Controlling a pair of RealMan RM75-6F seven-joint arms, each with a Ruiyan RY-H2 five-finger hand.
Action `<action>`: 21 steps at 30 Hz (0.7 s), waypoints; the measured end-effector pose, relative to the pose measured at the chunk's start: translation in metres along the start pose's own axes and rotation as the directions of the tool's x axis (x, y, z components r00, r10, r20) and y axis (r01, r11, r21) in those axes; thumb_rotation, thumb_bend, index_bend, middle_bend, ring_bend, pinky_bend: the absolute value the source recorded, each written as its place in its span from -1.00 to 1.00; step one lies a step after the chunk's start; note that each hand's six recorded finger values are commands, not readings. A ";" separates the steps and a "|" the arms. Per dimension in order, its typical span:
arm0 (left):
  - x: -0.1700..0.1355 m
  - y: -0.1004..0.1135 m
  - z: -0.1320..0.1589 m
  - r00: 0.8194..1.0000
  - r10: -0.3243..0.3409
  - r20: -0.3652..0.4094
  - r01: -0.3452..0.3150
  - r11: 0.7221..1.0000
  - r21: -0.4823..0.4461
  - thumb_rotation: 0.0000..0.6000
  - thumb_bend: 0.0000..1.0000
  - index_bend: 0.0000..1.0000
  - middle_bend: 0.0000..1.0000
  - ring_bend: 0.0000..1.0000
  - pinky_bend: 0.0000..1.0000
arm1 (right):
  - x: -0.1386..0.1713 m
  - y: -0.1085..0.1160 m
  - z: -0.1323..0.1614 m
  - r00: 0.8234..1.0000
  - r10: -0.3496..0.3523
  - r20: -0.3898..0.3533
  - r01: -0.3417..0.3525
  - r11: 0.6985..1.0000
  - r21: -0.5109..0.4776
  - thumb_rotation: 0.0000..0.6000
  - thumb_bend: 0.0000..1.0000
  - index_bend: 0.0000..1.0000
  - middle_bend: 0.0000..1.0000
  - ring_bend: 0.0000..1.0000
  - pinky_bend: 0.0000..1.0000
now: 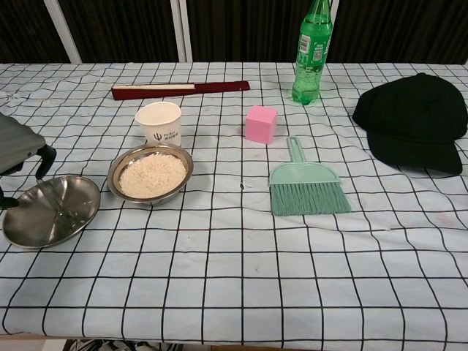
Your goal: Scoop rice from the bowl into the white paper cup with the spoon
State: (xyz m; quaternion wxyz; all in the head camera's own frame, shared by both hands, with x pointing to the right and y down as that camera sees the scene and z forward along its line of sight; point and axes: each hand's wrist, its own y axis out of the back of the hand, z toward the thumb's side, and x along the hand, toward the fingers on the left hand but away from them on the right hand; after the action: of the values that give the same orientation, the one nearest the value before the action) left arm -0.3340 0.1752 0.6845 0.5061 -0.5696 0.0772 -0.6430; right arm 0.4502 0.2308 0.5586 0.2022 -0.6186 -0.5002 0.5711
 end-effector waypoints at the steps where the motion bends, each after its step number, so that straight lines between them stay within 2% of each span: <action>1: -0.001 0.000 -0.002 1.000 0.002 -0.007 -0.002 1.000 -0.009 1.00 -0.70 -0.15 0.90 0.99 1.00 | 0.000 0.000 0.000 1.000 0.000 -0.001 0.000 1.000 0.001 1.00 -0.39 -0.88 -1.00 -1.00 -0.58; 3: -0.002 0.002 -0.005 1.000 0.008 -0.017 -0.008 1.000 -0.025 1.00 -0.70 -0.25 0.76 0.90 0.97 | 0.000 0.000 0.000 1.000 0.000 -0.001 0.000 1.000 0.003 1.00 -0.39 -0.88 -1.00 -1.00 -0.58; 6: -0.005 0.005 -0.010 0.999 0.023 -0.033 -0.025 0.998 -0.066 1.00 -0.70 -0.42 0.35 0.55 0.67 | 0.000 0.000 0.000 1.000 -0.001 -0.002 0.001 1.000 0.009 1.00 -0.39 -0.88 -1.00 -1.00 -0.58; 9: -0.012 0.009 -0.017 0.997 0.053 -0.054 -0.060 0.990 -0.125 1.00 -0.71 -0.63 -0.21 0.01 0.15 | 0.000 0.000 -0.001 1.000 -0.002 -0.004 0.002 1.000 0.017 1.00 -0.39 -0.88 -1.00 -1.00 -0.58; 11: -0.019 0.013 -0.023 0.994 0.089 -0.071 -0.100 0.981 -0.169 1.00 -0.73 -0.81 -0.62 -0.43 -0.29 | 0.000 0.000 -0.001 1.000 -0.002 -0.006 0.003 1.000 0.024 1.00 -0.39 -0.88 -1.00 -1.00 -0.58; 13: -0.029 0.017 -0.030 0.987 0.133 -0.087 -0.148 0.967 -0.208 1.00 -0.75 -0.92 -0.86 -0.75 -0.62 | 0.000 0.000 -0.001 1.000 -0.005 -0.008 0.005 0.999 0.033 1.00 -0.39 -0.88 -1.00 -1.00 -0.58; 14: -0.034 0.019 -0.034 0.984 0.152 -0.096 -0.170 0.960 -0.224 1.00 -0.78 -0.96 -0.95 -0.89 -0.80 | 0.000 0.000 -0.001 1.000 -0.006 -0.009 0.006 0.999 0.037 1.00 -0.39 -0.88 -1.00 -1.00 -0.58; 16: -0.049 0.020 -0.044 0.974 0.193 -0.119 -0.218 0.940 -0.261 1.00 -0.82 -1.00 -1.00 -0.99 -0.96 | 0.000 0.001 -0.001 1.000 -0.008 -0.013 0.009 0.999 0.048 1.00 -0.39 -0.88 -1.00 -1.00 -0.58; 21: -0.089 0.009 -0.065 0.955 0.229 -0.186 -0.280 0.905 -0.321 1.00 -0.88 -1.00 -1.00 -1.00 -1.00 | 0.000 0.000 0.000 1.000 -0.013 -0.026 0.015 0.997 0.076 1.00 -0.39 -0.88 -1.00 -1.00 -0.58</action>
State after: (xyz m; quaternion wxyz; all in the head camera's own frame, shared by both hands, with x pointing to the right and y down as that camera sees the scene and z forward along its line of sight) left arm -0.3961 0.2056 0.5982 0.4716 -0.5861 0.2984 -0.5873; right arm 0.4502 0.2308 0.5585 0.2360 -0.6143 -0.4797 0.5803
